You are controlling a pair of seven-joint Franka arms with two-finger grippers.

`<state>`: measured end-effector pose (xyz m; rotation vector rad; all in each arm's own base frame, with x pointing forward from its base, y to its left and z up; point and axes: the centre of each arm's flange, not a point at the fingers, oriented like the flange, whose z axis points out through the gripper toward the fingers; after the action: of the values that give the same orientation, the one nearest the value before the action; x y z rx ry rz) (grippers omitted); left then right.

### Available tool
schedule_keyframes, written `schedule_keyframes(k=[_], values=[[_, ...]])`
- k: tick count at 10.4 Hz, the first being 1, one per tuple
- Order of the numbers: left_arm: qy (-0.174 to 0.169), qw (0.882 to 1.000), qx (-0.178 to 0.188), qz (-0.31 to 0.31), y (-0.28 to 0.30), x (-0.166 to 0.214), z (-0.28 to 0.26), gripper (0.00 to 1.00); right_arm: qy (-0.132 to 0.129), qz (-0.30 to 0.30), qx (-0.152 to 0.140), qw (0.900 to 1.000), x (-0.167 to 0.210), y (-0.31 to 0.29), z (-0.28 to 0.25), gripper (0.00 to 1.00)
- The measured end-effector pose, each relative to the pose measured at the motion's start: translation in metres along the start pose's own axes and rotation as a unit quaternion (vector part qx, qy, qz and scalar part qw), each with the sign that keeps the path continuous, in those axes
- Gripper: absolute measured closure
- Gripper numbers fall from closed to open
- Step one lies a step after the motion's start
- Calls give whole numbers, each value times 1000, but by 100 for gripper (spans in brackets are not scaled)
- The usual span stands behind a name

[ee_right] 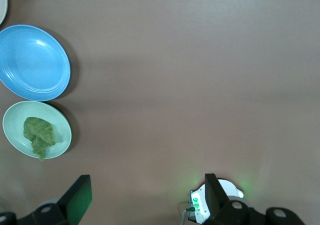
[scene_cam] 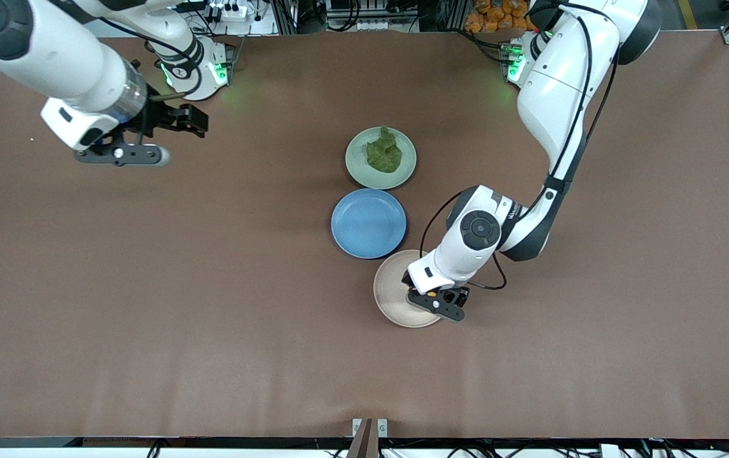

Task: Pick lemon and lettuce from plates
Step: 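Grasp the lemon with the left gripper while the right gripper approaches the lettuce, then lift the lemon off the plate with the left gripper while the right gripper descends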

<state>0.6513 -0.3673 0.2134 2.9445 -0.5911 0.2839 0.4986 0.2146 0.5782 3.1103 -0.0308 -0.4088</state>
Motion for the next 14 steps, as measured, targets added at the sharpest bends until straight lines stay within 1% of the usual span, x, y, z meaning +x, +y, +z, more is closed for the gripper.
schedule_keyframes(k=[1,2,3,6,9,10,12,14], values=[[0,1000,0,0,0,0,0,9,7,8,0,1000,-3,-14,5,0],[0,1000,0,-3,0,0,0,27,15,14,0,1000,-7,-31,10,0],[2,1000,0,-7,0,1,-1,34,22,18,0,1000,-11,-48,17,0],[2,1000,0,-9,1,1,-1,35,30,27,-2,999,-22,-83,40,0],[3,1000,0,-11,1,2,-2,35,50,55,8,997,-33,-122,68,0],[4,1000,0,-19,0,3,-4,35,53,63,11,997,-38,-140,81,0],[0,999,2,-33,-2,5,-9,35,56,77,26,995,-41,-172,105,0],[-7,999,5,-42,-5,8,-19,35,52,79,42,995,-33,-187,122,0]])
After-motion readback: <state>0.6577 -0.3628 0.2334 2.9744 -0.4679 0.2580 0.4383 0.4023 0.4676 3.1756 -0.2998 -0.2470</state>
